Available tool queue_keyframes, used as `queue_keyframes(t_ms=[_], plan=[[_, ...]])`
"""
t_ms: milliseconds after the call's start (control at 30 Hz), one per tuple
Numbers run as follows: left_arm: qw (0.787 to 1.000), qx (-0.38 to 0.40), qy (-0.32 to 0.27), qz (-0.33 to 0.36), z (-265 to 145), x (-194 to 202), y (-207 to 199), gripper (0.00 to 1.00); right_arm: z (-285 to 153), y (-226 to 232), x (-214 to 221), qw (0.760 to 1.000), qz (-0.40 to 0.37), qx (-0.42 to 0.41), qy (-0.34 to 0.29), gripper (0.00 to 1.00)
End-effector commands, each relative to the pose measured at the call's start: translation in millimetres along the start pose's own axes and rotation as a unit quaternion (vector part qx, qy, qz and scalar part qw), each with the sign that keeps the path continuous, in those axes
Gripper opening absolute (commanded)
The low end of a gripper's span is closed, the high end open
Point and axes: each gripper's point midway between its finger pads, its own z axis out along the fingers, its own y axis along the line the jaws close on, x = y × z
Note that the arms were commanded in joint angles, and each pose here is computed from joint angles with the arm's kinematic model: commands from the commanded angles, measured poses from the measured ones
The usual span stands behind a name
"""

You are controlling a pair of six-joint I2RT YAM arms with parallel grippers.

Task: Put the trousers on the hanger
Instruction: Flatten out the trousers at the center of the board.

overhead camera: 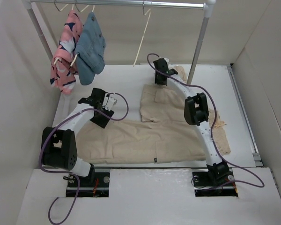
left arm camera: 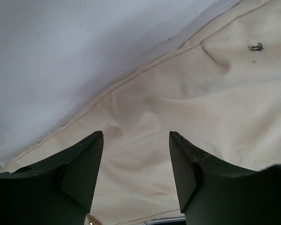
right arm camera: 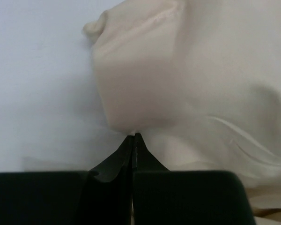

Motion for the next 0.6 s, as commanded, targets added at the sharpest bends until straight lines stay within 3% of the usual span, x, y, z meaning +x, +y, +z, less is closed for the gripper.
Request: queue_keyframes(t_ms=[0, 133, 233, 333, 433, 500, 567], plan=[[1.0, -0.009, -0.013, -0.004, -7, -11, 6, 0.55, -54, 61, -38, 0.992, -0.049, -0.1, -0.064, 0.0], [1.0, 0.0, -0.029, -0.008, -11, -19, 7, 0.55, -115, 118, -70, 0.969, -0.117, -0.158, -0.152, 0.0], [0.998, 0.005, -0.058, -0.019, -23, -30, 9, 0.55, -170, 168, -81, 0.936, -0.148, -0.257, -0.191, 0.0], [0.993, 0.01, -0.098, -0.058, -33, -39, 17, 0.58, -213, 197, -66, 0.909, -0.168, -0.325, -0.2, 0.0], [0.989, 0.002, -0.12, -0.085, -39, -42, 31, 0.59, -232, 210, -31, 0.89, -0.197, -0.376, -0.168, 0.0], [0.988, -0.003, -0.124, -0.09, -39, -40, 35, 0.59, -231, 207, -17, 0.897, -0.201, -0.361, -0.158, 0.0], [0.989, -0.003, -0.124, -0.086, -39, -40, 35, 0.59, -219, 195, -10, 0.923, -0.155, -0.326, -0.136, 0.01]])
